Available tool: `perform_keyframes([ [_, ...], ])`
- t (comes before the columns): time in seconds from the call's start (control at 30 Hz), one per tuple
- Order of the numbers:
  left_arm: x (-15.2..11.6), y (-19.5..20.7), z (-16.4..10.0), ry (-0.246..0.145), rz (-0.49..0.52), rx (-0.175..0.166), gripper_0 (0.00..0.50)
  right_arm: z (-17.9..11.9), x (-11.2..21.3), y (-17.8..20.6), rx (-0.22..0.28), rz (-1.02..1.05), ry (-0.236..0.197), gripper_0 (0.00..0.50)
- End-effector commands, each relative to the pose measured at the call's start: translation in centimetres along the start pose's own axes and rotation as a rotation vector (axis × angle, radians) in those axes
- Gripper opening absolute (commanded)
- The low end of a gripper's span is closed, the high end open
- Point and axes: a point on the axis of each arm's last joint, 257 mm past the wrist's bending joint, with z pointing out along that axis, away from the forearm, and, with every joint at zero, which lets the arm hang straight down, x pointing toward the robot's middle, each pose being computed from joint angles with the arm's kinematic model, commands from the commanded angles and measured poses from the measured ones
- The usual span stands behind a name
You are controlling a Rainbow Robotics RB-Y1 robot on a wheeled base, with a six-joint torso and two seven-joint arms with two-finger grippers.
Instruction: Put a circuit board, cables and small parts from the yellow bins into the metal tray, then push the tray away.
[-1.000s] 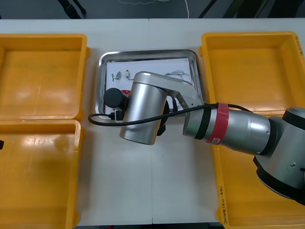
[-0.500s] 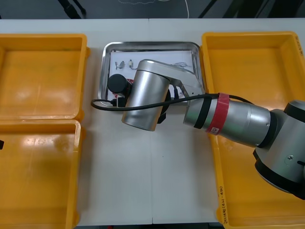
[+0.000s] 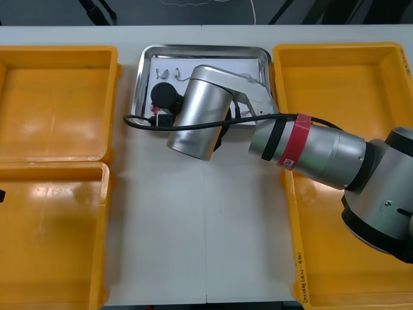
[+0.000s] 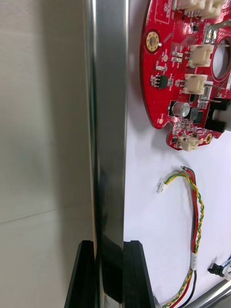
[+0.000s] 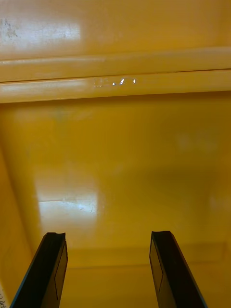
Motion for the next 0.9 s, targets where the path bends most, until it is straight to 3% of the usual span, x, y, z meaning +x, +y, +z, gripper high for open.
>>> perform_keyframes([
  [0.03, 0.6, 0.8, -0.8, 0.013, 0.097, -0.039, 0.5, -2.2, -3.2, -4.4, 0.104, -0.056, -0.061, 0.0],
  [0.57, 0.6, 0.8, -0.8, 0.013, 0.097, -0.039, 0.5, -2.0, -4.0, -7.9, 0.236, -0.122, -0.092, 0.0],
  [0.9, 0.6, 0.8, -0.8, 0.013, 0.097, -0.039, 0.5, -1.4, -2.9, -8.9, 0.264, -0.117, -0.064, 0.0],
])
